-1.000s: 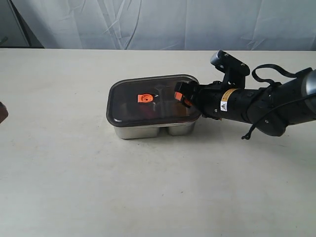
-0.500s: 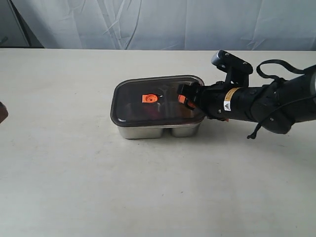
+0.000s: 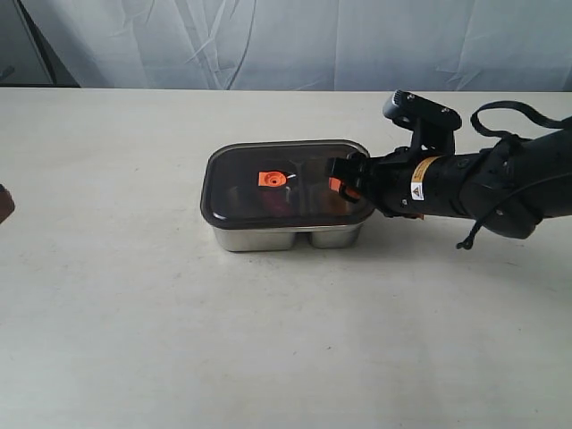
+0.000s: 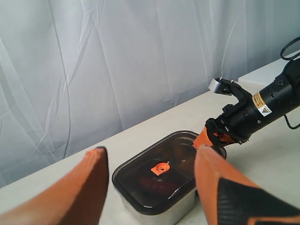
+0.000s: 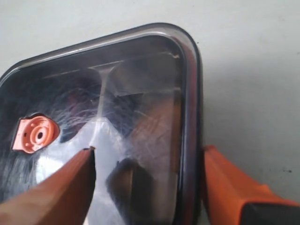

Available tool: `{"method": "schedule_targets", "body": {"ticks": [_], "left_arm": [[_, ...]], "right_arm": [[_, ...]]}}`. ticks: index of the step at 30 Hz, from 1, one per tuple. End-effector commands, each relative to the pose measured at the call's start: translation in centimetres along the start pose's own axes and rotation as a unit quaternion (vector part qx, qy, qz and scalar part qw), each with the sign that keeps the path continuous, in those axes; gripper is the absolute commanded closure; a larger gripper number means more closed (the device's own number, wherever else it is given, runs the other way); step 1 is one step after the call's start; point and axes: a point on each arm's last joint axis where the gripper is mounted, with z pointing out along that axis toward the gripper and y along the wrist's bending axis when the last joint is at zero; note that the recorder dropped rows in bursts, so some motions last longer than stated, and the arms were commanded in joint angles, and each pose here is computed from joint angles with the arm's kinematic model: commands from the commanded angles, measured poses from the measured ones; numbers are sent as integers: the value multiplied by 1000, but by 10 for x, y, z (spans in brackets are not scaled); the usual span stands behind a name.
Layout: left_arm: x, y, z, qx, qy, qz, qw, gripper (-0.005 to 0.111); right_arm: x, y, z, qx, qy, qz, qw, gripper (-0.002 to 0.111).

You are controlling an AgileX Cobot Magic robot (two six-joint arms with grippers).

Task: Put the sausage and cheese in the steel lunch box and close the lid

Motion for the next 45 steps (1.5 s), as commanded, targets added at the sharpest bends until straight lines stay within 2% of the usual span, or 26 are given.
{"method": "schedule_targets", "body": {"ticks": [1, 16, 18, 20, 21, 23, 26, 34, 38, 45], "left_arm": [[1, -1, 1, 2, -2, -12, 1000, 54], [1, -1, 1, 2, -2, -12, 1000, 54], [1, -1, 1, 3, -2, -14, 1000, 54], [1, -1, 1, 3, -2, -14, 1000, 54], [1, -1, 1, 3, -2, -14, 1000, 54], [1, -1, 1, 3, -2, -14, 1000, 54], [1, -1, 1, 3, -2, -14, 1000, 54], [1, -1, 1, 3, -2, -15, 1000, 54], [0, -1, 1, 4, -9, -35, 999, 54], [-6, 0, 1, 5, -44, -113, 993, 54]], "right_arm": [[-1, -2, -6, 12, 4, -22, 1000, 47], [-10, -1, -28, 50, 11, -50, 997, 48], [-12, 1, -31, 48, 6, -50, 998, 59], [-15, 5, -35, 37, -5, -52, 998, 76], [-15, 9, -37, 28, -11, -56, 998, 90], [-15, 16, -38, 7, -19, -93, 995, 110], [-11, 25, -35, -21, -19, -147, 989, 109], [2, 19, -13, -1, 24, -167, 986, 109], [0, 23, -14, -19, 12, -167, 986, 109], [-8, 30, -26, -29, -11, -169, 985, 109]]}}
